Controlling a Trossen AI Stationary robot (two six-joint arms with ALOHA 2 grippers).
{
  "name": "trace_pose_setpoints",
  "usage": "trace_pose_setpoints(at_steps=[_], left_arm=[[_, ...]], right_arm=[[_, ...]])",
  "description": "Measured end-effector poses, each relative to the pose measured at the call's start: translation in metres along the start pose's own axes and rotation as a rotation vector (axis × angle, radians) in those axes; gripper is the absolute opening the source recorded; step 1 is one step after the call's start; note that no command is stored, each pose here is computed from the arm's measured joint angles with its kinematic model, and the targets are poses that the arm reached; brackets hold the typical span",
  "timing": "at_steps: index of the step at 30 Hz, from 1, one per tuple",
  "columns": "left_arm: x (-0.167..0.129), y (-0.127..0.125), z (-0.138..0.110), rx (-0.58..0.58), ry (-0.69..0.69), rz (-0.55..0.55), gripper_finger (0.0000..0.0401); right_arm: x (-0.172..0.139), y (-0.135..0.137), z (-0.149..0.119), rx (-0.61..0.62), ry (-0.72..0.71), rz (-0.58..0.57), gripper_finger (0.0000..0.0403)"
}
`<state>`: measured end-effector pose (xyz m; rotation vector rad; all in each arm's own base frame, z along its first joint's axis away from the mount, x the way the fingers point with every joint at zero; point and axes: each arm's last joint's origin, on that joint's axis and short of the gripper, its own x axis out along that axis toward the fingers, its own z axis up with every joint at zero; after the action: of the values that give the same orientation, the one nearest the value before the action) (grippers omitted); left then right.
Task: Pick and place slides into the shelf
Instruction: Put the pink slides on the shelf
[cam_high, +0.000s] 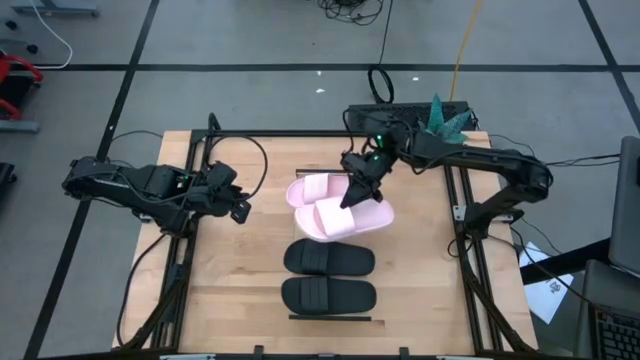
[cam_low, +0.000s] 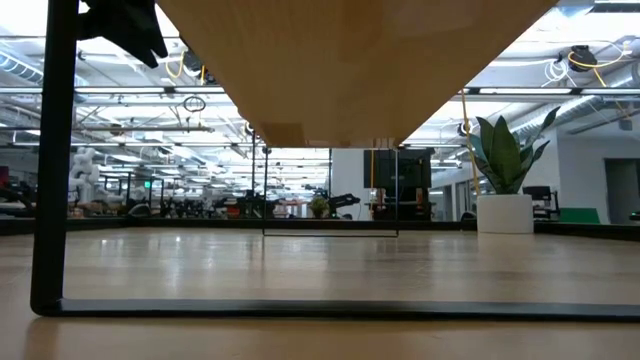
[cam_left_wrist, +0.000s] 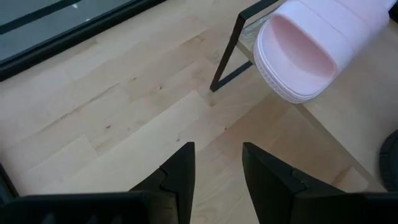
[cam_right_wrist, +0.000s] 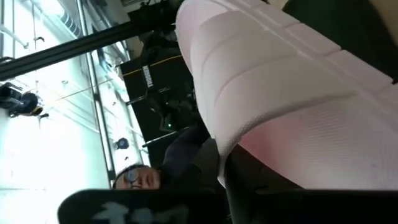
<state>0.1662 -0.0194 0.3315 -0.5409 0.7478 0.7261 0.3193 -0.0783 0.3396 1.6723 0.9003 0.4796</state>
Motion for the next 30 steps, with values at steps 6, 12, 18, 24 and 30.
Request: trace_pose_setpoints(at_steps=[6, 12, 18, 24, 30], left_arm=[[0.0, 0.0, 0.0, 0.001, 0.0, 0.0, 0.0129], [0.0, 0.0, 0.0, 0.009, -0.007, 0.005, 0.0129], [0.0, 0.0, 0.001, 0.011, -0.025, 0.016, 0.0129], [0.0, 0.001, 0.001, 0.01, -0.038, 0.025, 0.0129], [0.0, 0.001, 0.001, 0.01, -0.038, 0.025, 0.0129]], right_arm=[[0.004, -0.006, 0.01, 0.024, 0.009, -0.006, 0.0], [0.005, -0.006, 0.009, 0.047, 0.009, -0.007, 0.0], [0.015, -0.006, 0.004, 0.071, 0.033, -0.018, 0.0], [0.021, -0.008, 0.003, 0.097, 0.044, -0.027, 0.0], [0.028, -0.018, 0.016, 0.131, 0.045, -0.043, 0.0]])
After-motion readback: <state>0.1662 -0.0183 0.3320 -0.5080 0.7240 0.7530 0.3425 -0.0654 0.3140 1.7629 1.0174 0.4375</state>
